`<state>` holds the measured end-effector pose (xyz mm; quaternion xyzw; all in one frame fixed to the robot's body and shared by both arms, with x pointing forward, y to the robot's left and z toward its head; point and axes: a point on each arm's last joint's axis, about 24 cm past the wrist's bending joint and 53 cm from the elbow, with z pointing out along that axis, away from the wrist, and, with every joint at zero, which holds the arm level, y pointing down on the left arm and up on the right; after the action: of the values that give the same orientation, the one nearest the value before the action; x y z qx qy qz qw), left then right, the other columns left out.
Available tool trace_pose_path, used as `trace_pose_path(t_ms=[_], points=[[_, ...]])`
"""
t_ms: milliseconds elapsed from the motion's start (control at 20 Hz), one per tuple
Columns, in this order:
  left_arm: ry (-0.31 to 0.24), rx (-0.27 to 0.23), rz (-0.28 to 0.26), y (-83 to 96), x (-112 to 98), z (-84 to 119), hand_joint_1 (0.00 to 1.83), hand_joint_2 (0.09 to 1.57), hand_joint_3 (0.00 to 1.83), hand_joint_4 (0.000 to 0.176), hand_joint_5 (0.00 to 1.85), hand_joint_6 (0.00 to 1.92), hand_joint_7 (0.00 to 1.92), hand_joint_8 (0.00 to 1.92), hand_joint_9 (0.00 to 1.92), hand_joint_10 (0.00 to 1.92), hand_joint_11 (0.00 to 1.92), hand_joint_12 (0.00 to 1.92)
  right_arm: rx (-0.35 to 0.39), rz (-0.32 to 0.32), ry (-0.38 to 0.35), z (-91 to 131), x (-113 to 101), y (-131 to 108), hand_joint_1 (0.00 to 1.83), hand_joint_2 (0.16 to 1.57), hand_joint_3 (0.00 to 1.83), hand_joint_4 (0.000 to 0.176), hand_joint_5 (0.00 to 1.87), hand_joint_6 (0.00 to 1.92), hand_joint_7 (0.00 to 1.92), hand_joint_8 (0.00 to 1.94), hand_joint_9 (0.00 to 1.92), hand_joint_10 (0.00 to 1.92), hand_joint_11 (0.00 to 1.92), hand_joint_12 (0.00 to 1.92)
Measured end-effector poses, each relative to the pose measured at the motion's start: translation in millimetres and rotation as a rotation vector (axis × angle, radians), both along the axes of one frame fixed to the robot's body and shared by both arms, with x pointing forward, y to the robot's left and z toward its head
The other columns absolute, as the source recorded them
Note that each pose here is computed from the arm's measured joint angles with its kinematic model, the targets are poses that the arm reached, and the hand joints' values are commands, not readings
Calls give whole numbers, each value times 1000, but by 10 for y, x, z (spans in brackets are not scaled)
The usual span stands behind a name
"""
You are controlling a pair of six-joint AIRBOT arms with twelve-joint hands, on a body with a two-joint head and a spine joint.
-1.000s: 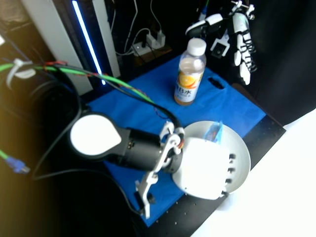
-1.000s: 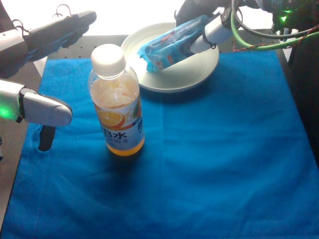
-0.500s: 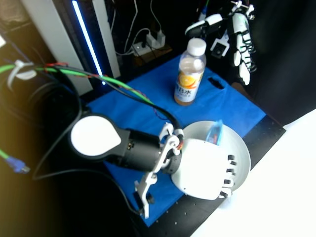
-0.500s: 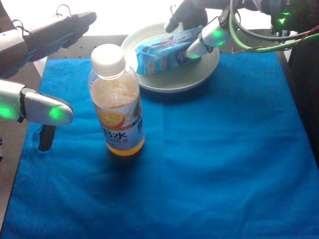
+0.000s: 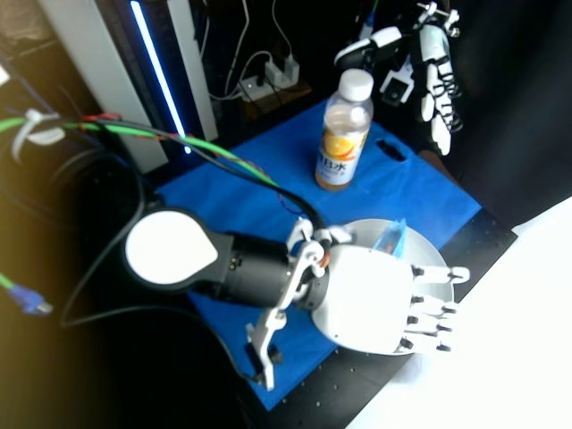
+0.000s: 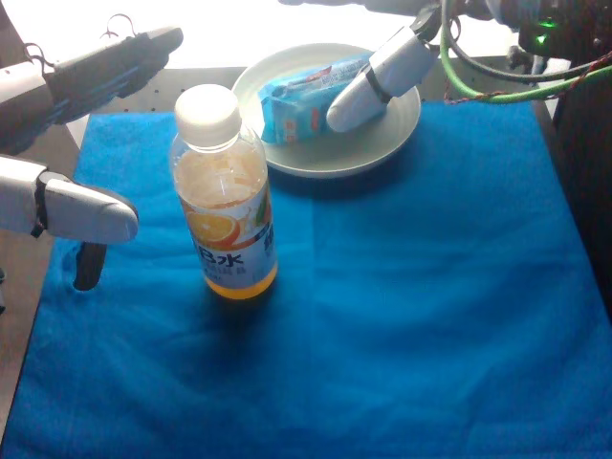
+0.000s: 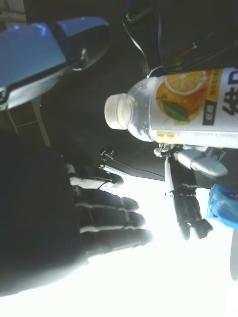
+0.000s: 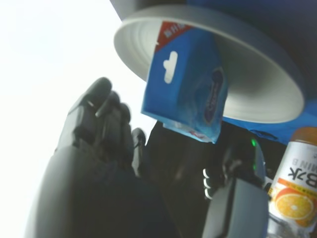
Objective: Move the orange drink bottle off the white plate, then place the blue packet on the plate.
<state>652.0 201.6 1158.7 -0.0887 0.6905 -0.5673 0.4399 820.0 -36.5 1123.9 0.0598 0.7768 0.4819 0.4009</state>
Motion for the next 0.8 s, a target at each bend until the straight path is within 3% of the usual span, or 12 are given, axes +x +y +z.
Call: trace_pose_path(t_ms=[50,200,350,400,550,700,800], points=[[0,-5,18,59,6,3,641,623,0,176,0,0,0,0,0,0,0,0,45,28,7,72,-63,47,763,594,0,176,0,0,0,0,0,0,10,31],[-22,-1,61,211,35,84,616,626,0,176,0,0,0,0,0,0,0,0,68,71,-29,212,-200,48,789,589,0,176,0,0,0,0,0,0,15,35],[-60,-27,101,325,54,245,604,641,3,176,0,0,0,0,0,0,0,0,112,85,-87,446,-315,-58,796,606,1,176,0,0,0,0,0,0,0,0],[-71,-31,100,330,18,265,611,617,0,176,0,0,0,0,0,0,0,0,154,89,-87,543,-341,-102,677,623,6,176,0,0,0,0,0,0,19,10],[-96,-17,128,431,-71,269,627,637,4,176,0,0,0,0,0,0,0,0,220,103,-116,722,-401,-114,736,579,0,176,0,0,0,0,0,0,25,18],[-164,-57,179,609,-49,524,635,625,0,176,0,0,0,0,0,0,0,0,290,135,-187,987,-585,-75,677,581,0,176,0,0,0,0,0,0,0,0],[-196,-79,182,632,-63,625,633,624,0,176,0,0,0,0,0,0,0,0,342,146,-229,1174,-673,-142,722,616,10,176,0,0,0,0,0,0,0,0]])
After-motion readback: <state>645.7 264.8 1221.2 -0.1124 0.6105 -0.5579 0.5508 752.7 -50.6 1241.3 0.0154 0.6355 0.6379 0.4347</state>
